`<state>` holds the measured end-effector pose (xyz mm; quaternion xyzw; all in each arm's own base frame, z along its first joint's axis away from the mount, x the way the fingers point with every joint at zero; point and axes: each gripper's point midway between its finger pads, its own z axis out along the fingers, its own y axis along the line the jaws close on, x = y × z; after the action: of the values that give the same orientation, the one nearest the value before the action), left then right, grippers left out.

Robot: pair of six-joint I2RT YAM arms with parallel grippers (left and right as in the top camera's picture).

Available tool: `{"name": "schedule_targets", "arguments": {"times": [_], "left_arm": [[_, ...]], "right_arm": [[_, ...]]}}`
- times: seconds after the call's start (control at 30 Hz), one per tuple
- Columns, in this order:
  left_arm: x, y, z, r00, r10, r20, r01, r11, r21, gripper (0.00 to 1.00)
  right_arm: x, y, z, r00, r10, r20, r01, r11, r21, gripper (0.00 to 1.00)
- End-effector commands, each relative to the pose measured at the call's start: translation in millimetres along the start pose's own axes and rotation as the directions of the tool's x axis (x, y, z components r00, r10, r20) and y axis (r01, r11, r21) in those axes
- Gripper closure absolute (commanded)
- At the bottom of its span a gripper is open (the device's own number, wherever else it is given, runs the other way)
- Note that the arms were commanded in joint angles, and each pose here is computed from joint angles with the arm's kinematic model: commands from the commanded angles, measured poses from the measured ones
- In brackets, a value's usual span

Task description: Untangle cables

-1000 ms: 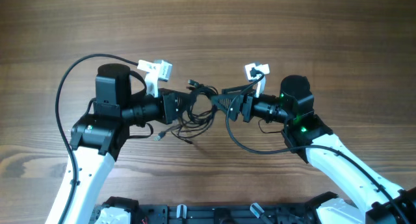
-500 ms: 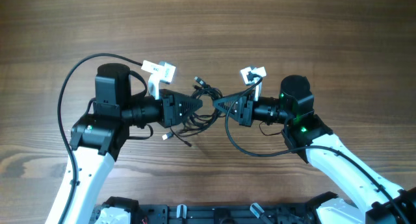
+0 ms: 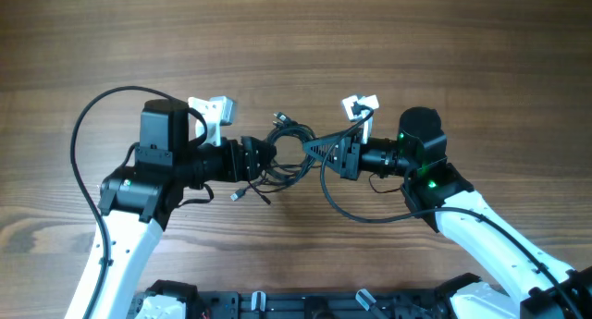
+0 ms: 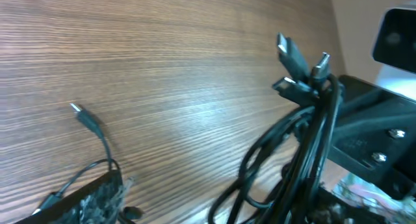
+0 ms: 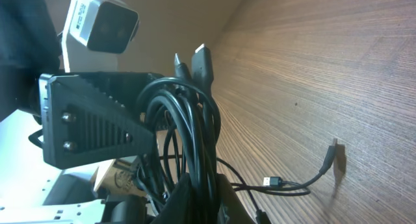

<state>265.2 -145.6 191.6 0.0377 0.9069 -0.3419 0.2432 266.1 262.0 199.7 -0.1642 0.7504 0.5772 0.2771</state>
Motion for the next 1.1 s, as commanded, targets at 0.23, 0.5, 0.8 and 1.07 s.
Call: {"name": "schedule_targets", "arguments": {"times": [0.23,0.5,0.8,1.07], "left_arm": [[4,-10,21,0.993,0.100,-0.061,-0.095,0.992,0.080,0.25],[-2,-22,38,0.984,0.168,-0.052,-0.161,0.979,0.129,0.66],[-9,-14,35,0.997,0.064,-0.042,-0.059,0.992,0.109,0.96],[-25,-6,18,0.990,-0.137,-0.025,0.139,0.974,0.178,0.96]], "right_arm": [[3,5,1,1.000,0.009,-0.021,-0.010,1.000,-0.030,0.95],[5,8,1,0.999,0.009,-0.035,-0.010,0.999,-0.047,0.95],[2,-2,1,1.000,0.025,-0.010,-0.025,1.000,0.007,0.00],[13,-52,-5,0.976,0.210,0.050,-0.216,0.944,0.248,0.04]]}}
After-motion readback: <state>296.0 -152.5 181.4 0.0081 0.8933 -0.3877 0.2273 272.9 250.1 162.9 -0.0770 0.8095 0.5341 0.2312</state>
